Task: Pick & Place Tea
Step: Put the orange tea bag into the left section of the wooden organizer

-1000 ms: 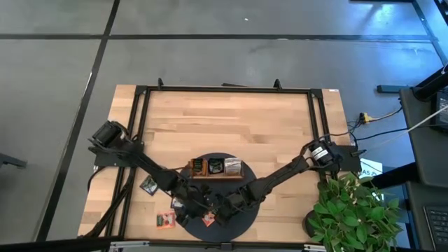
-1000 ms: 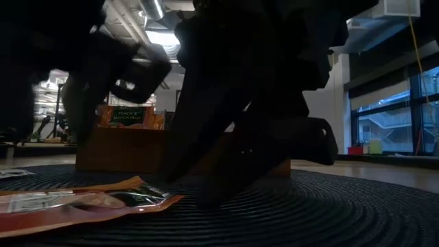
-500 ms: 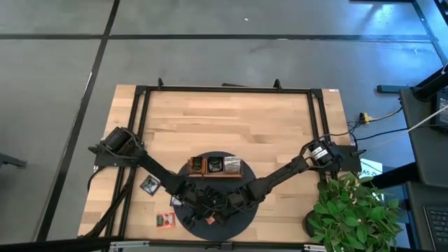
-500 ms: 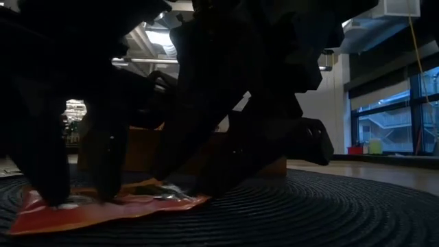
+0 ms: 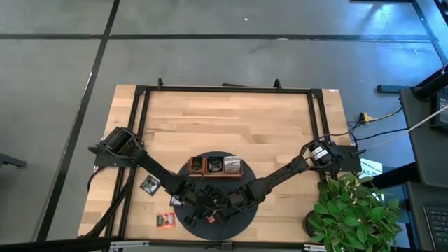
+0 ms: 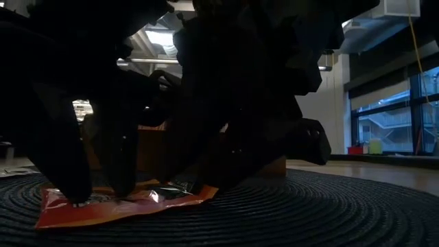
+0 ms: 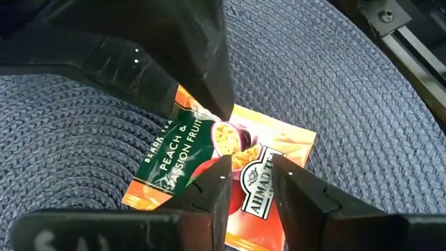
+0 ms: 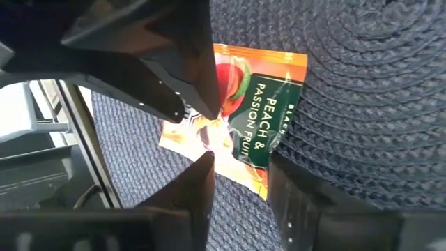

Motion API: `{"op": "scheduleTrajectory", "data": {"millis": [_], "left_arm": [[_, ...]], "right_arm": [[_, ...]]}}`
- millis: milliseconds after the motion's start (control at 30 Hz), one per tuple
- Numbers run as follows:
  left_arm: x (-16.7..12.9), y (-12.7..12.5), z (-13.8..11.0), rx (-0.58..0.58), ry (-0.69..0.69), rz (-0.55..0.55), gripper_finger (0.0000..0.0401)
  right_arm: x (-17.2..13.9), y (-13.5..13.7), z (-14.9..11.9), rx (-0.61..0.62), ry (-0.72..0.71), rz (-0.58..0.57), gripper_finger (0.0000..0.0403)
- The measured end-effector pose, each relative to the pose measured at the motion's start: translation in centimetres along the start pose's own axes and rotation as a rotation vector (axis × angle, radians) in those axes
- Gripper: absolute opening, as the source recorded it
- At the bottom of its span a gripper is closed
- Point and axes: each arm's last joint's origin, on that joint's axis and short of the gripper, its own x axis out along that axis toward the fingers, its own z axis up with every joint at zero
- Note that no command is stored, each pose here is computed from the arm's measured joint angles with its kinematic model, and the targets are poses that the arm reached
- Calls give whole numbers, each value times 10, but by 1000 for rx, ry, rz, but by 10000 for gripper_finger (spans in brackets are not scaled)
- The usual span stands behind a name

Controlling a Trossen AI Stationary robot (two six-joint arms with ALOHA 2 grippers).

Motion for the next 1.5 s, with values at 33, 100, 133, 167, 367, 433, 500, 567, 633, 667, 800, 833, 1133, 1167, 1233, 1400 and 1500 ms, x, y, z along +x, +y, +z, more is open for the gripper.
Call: {"op": "scheduleTrajectory", "data": {"millis": [33,100,133,167,367,433,500,567,633,667,800,833,1133,1167,1233,1400,1500], "left_arm": [[0,0,0,0,0,0,100],[0,0,0,0,0,0,100],[0,0,0,0,1,0,100],[0,0,0,0,1,0,100],[0,0,0,-1,2,1,100],[0,0,0,-1,2,1,100],[-1,1,0,-1,2,3,100],[-7,2,1,-3,6,4,100],[-17,2,3,-11,12,-23,100],[-24,3,7,-11,-4,-29,100],[-63,2,19,16,-49,-28,100],[-73,3,19,18,-45,-15,100],[-172,22,-17,-75,-220,73,100],[-180,23,-21,-97,-258,82,100],[-193,26,-37,-158,-295,103,100],[-213,27,-66,-267,-378,170,100],[-217,27,-80,-293,-396,199,100]], "right_arm": [[0,0,0,0,1,-4,124],[0,-1,0,0,3,-14,102],[0,-2,-1,-2,4,-21,89],[0,-3,-1,-4,5,-28,76],[0,-4,-1,-73,10,-43,7],[0,-4,-1,-102,7,-45,8],[0,-4,-1,-116,2,-49,8],[-2,-4,0,-133,-1,-50,5],[-5,-3,0,-142,-1,-59,4],[-9,-2,0,-158,-3,-68,4],[-34,14,7,-219,-49,-85,3],[-40,18,9,-246,-69,-102,3],[-93,53,47,-728,-300,-377,2],[-94,53,54,-780,-307,-404,2],[-99,53,68,-859,-313,-429,2],[-104,43,99,-939,-303,-447,2],[-104,34,114,-945,-272,-430,2]]}}
